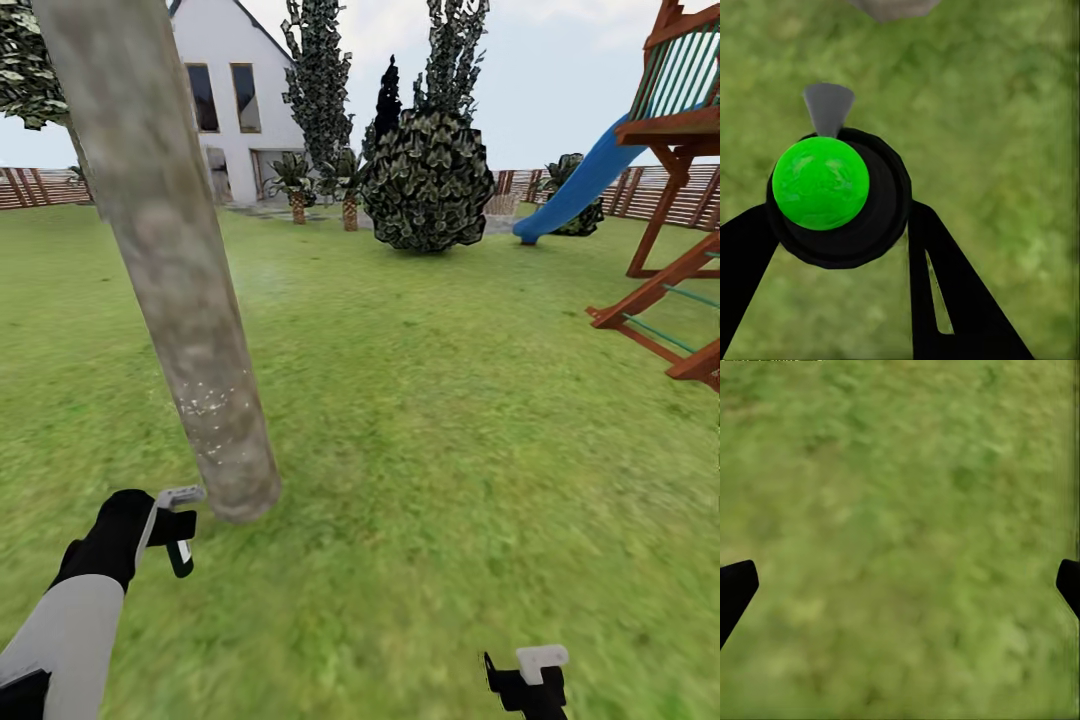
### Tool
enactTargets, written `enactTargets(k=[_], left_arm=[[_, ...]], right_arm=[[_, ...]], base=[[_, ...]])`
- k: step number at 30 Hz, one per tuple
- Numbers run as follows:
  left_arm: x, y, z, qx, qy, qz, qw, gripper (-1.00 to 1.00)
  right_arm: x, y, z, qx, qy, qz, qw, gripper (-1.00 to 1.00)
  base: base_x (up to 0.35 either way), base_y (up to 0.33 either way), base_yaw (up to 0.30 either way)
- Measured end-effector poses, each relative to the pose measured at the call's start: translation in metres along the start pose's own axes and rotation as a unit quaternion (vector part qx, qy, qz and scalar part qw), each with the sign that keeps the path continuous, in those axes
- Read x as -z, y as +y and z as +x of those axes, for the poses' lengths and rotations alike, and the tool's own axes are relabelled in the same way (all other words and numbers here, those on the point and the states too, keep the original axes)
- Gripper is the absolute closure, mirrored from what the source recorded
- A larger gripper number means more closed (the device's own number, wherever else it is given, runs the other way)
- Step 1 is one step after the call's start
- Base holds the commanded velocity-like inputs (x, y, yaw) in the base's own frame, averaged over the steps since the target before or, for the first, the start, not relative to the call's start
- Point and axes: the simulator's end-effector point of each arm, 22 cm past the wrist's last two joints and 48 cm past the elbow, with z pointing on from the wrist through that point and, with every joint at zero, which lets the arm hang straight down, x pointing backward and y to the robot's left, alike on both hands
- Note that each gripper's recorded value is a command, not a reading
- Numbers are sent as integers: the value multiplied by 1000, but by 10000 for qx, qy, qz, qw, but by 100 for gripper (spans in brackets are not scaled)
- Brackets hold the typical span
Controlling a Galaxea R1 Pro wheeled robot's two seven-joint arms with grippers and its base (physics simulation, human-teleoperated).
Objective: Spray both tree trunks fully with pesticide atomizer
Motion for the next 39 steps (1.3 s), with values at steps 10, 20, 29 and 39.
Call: enactTargets(k=[10,20,29,39], left_arm=[[-2,-21,3,-59,5,108,9999,100],[-2,-13,3,-108,11,11,9999,100],[-4,-17,7,-151,51,18,9999,100],[-5,-11,11,-146,67,-127,9998,100]], right_arm=[[0,0,-1,-3,-8,3,10000,-100],[0,0,-1,-4,-15,2,10000,-100],[0,1,0,-2,-8,-11,10000,-100],[0,1,0,-1,-1,-10,10000,-100]], base=[[115,-267,0],[169,-243,164],[139,-262,276],[140,-262,84]])
